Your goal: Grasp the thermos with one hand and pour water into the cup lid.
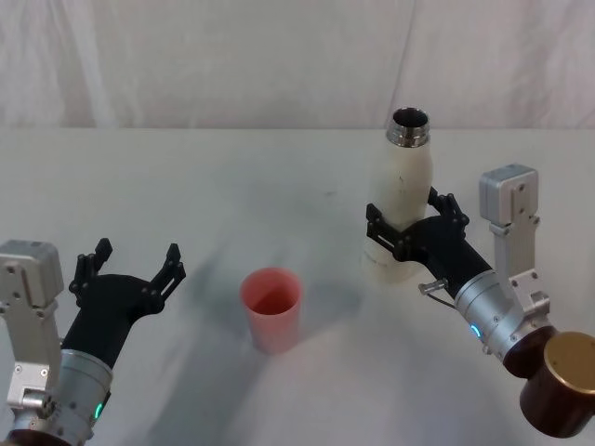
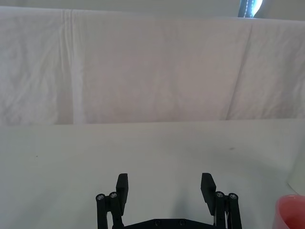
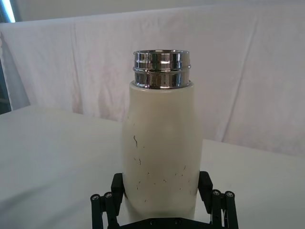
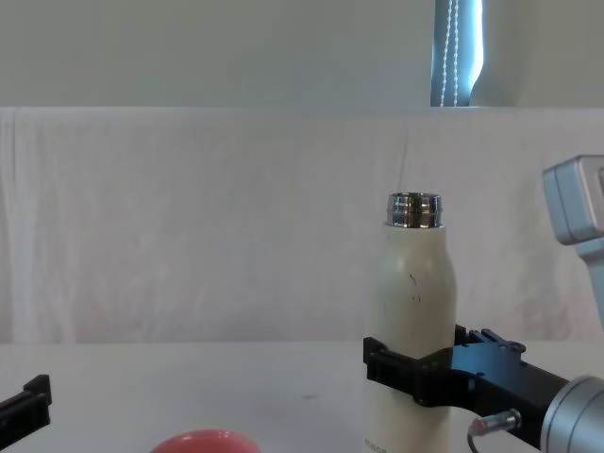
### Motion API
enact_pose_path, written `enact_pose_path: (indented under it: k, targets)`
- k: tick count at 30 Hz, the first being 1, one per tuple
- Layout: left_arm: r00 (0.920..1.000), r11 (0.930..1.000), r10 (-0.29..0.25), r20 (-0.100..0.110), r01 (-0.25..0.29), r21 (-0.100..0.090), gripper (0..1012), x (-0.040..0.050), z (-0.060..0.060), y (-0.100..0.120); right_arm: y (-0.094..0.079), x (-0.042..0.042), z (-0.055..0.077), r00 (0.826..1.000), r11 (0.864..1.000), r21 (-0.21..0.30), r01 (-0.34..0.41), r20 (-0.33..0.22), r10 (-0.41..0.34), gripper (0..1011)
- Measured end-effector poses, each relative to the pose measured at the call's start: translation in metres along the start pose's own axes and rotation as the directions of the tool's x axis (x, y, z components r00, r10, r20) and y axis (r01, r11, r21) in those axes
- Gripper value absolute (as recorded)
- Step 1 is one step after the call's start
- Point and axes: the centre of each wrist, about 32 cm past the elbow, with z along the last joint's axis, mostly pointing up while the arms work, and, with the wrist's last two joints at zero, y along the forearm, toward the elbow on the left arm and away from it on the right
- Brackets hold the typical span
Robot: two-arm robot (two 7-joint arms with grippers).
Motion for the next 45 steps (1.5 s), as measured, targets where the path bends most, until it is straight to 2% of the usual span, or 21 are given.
enact_pose_path:
  k: [24, 28, 32, 45]
  targets:
    - [1.0, 1.0, 0.0, 0.0, 0.0, 0.0, 1001, 0.0, 0.0, 0.0, -0.041, -0.0077, 0.003, 0.999, 0.999, 0.033, 0.028, -0.022, -0.027, 1001]
    - [1.0, 1.0, 0.0, 0.0, 0.0, 0.0, 1001, 0.0, 0.0, 0.0, -0.049, -0.0088, 0.003, 0.999, 0.999, 0.035, 0.039, -0.011, -0.039, 1001]
    - [1.0, 1.0, 0.0, 0.0, 0.0, 0.0, 1001, 0.0, 0.0, 0.0, -0.058, -0.0126, 0.002, 0.997, 0.997, 0.038, 0.071, 0.036, -0.072, 1001]
    - [1.0, 1.0, 0.0, 0.0, 0.0, 0.0, 1001, 0.0, 0.0, 0.0, -0.071, -0.0181, -0.004, 0.99, 0.991, 0.045, 0.125, 0.053, -0.128, 1001]
